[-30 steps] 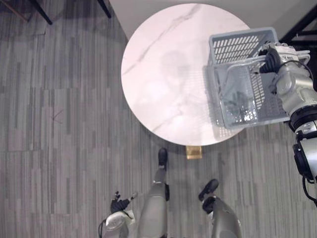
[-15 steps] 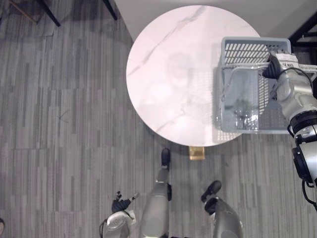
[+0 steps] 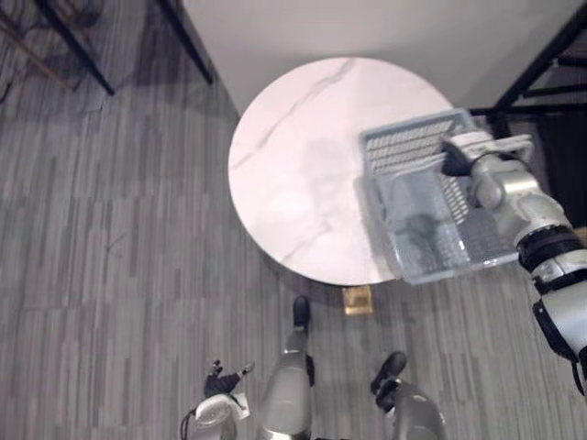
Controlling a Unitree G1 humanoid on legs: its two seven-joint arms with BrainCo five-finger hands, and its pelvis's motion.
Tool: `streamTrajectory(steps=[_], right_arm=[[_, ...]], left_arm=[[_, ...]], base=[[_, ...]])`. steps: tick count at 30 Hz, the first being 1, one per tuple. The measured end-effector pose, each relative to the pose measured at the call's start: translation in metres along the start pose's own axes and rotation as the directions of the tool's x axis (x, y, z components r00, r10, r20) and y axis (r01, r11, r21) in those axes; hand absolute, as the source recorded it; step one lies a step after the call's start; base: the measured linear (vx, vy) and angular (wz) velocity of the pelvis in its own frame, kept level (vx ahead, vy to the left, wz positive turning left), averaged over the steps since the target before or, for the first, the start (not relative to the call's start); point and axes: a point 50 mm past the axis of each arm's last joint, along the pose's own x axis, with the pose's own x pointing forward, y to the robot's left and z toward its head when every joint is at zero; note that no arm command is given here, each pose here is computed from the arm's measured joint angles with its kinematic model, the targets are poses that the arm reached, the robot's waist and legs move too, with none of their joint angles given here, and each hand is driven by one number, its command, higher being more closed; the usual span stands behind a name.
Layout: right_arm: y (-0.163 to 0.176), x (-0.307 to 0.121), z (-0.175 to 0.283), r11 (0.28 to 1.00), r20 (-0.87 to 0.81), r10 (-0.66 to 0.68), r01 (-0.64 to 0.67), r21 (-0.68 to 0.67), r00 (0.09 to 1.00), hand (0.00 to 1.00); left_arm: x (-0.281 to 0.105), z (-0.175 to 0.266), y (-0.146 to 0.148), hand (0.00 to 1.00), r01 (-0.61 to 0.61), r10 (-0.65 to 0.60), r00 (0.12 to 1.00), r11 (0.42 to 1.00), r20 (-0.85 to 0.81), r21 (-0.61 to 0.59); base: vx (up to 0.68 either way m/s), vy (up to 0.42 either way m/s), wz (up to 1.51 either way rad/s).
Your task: Pick vegetable in the basket
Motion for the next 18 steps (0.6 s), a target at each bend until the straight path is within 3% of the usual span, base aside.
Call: streamTrajectory(steps=[5,10,15,18], right_arm=[[0.034,-0.028,0.048,0.991,0.255,0.07,-0.097,0.092,0.964,1.0],[0.059,-0.074,0.058,0.977,0.378,0.141,-0.191,0.098,0.915,1.0],[0.091,-0.118,0.057,0.939,0.421,0.268,-0.333,0.088,0.867,1.0],[0.114,-0.15,0.041,0.905,0.349,0.338,-0.403,0.133,0.874,1.0]], left_arm=[[-0.001,-0.005,0.004,0.0,0.019,-0.019,1.0,0.999,-0.021,0.038],[-0.006,-0.023,0.014,0.0,0.022,-0.017,0.998,0.996,-0.064,0.086],[-0.015,-0.051,0.023,0.0,0.045,-0.024,0.989,0.989,-0.149,0.143],[-0.018,-0.056,0.022,0.0,0.072,-0.045,0.986,0.983,-0.163,0.167]], base=[[0.07,-0.058,-0.22],[0.03,-0.028,-0.22],[0.02,-0.015,-0.28],[0.01,0.008,-0.31]])
